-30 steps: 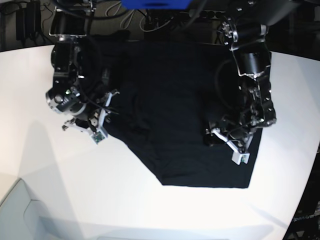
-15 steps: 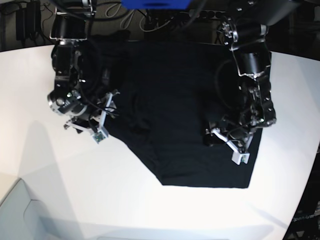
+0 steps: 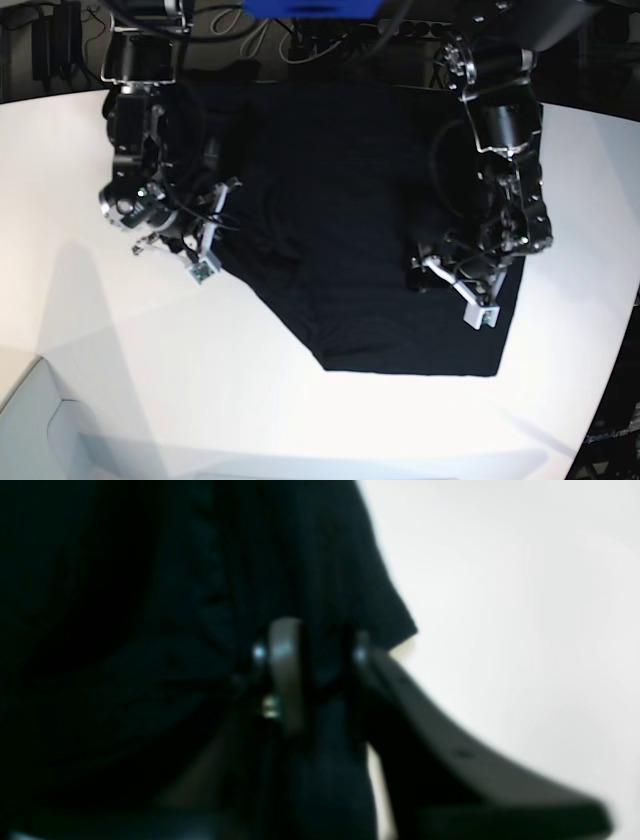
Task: Layout the t-shirt on the table in an organized manner, then fold the t-shirt properly
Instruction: 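Grasp the shirt edge with the right gripper and pull it outward, then regrasp the shirt edge with the right gripper and drag it away from the left gripper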
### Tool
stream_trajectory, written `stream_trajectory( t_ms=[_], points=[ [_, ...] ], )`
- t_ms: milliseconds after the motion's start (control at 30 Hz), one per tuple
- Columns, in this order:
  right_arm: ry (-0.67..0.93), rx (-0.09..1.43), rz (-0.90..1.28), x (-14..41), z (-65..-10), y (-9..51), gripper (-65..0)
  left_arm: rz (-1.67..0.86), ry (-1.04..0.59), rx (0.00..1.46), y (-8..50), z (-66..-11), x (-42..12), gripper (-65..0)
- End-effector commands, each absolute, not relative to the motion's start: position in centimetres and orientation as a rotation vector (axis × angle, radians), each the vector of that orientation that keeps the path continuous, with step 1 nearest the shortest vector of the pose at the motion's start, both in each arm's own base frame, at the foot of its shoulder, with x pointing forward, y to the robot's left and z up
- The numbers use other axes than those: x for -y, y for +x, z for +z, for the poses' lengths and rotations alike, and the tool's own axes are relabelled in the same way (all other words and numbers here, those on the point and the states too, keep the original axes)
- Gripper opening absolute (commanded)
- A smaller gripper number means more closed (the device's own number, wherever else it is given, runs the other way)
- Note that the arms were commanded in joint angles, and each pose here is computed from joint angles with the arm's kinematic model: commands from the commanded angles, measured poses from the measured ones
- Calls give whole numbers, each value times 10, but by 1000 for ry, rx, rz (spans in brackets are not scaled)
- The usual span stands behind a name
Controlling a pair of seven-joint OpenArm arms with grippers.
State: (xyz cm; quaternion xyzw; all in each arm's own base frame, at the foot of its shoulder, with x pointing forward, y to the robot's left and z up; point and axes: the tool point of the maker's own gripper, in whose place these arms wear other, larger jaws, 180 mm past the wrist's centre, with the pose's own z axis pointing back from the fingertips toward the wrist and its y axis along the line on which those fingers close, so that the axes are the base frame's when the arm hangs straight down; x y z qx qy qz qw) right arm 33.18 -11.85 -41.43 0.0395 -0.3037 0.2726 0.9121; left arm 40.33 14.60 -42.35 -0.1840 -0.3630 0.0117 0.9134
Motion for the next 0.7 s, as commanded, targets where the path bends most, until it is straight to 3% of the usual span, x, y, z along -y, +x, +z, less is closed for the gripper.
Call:
stream_trajectory(
  t_ms=[0,33,167,400,667],
  points=[
    [78,676,559,118,-401,347,-605,23,-332,688,396,-433,-154,-236],
    [79,663,559,120,-405,347,-650,23,-332,688,396,-433,-154,-236],
    [62,697,564,122,-393,353,-650,25,-330,688,396,-433,-156,-236],
    [-65,931,595,131,-307,376,-650,26,-327,676,389,-438,-156,-236],
    [-142,1060,443,178,-255,409,-650,29,-326,657,380,-445,-156,-236]
  ],
)
